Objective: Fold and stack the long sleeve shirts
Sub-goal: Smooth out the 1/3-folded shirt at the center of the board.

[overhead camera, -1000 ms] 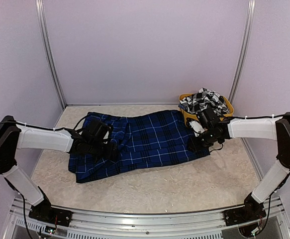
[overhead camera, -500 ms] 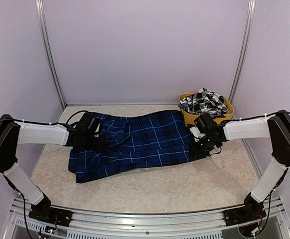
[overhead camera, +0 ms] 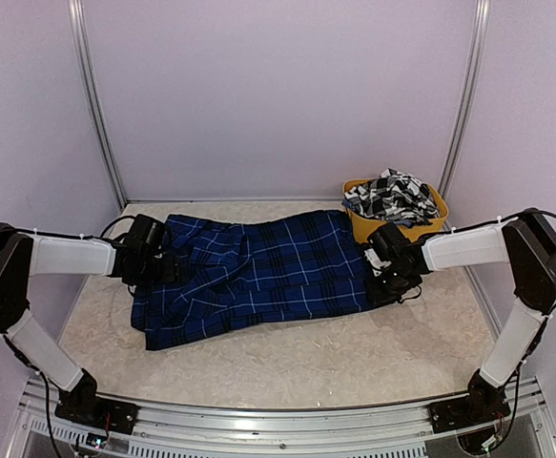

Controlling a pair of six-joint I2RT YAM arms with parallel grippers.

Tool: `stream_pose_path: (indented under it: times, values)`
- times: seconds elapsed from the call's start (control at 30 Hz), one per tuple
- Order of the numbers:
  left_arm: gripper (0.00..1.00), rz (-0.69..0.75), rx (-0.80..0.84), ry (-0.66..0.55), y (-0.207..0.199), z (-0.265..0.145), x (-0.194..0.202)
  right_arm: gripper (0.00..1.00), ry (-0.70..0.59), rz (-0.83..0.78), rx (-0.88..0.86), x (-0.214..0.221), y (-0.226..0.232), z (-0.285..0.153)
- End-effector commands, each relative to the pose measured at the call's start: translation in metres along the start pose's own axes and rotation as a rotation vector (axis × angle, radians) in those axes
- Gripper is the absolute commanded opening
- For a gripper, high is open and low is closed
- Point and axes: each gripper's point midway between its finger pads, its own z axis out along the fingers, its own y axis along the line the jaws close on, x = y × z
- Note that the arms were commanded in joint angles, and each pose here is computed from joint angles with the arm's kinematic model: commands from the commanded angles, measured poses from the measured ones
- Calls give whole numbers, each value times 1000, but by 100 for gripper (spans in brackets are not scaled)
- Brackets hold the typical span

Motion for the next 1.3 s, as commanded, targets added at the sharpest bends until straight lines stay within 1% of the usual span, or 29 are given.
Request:
stream_pose_path:
  times: [0.0,0.07,0.13,0.23,0.33,0.47,0.57,0.7,0.77,0.87,0.97,1.0,1.13,1.23,1.27]
  values:
    - [77,-61,86,-74,-5,-23,-9,46,100,-14,80,29,-15,9]
    - [80,-56,171,-85,-17,-37,-7,46,96,-16,71,28,-13,7]
    - [83,-37,257,-118,-34,-59,-8,46,89,-13,60,26,-12,5]
    - [86,20,311,-135,-55,-82,2,46,82,-13,51,24,-11,3]
    - [89,31,282,-111,-58,-88,17,46,80,-13,44,22,-9,3]
    - [90,59,247,-61,-60,-81,43,46,74,-15,35,20,-8,2]
    - [90,54,198,-20,-56,-71,62,46,68,-19,32,19,-7,0]
    - [89,47,126,14,-45,-61,79,46,66,-22,32,18,-8,-1]
    - [86,48,93,28,-40,-58,85,46,64,-22,29,17,-7,-1]
    - [80,51,62,43,-34,-55,91,46,61,-21,22,16,-6,-1]
    - [68,68,57,60,-34,-53,95,46,63,-23,16,17,-5,0]
    - [61,72,61,61,-35,-52,95,46,62,-23,16,16,-5,0]
    - [39,88,61,56,-36,-53,92,46,65,-24,17,18,-5,1]
    - [16,101,42,48,-35,-55,87,46,68,-26,21,19,-6,1]
    - [11,104,31,43,-34,-55,84,46,69,-25,24,19,-6,1]
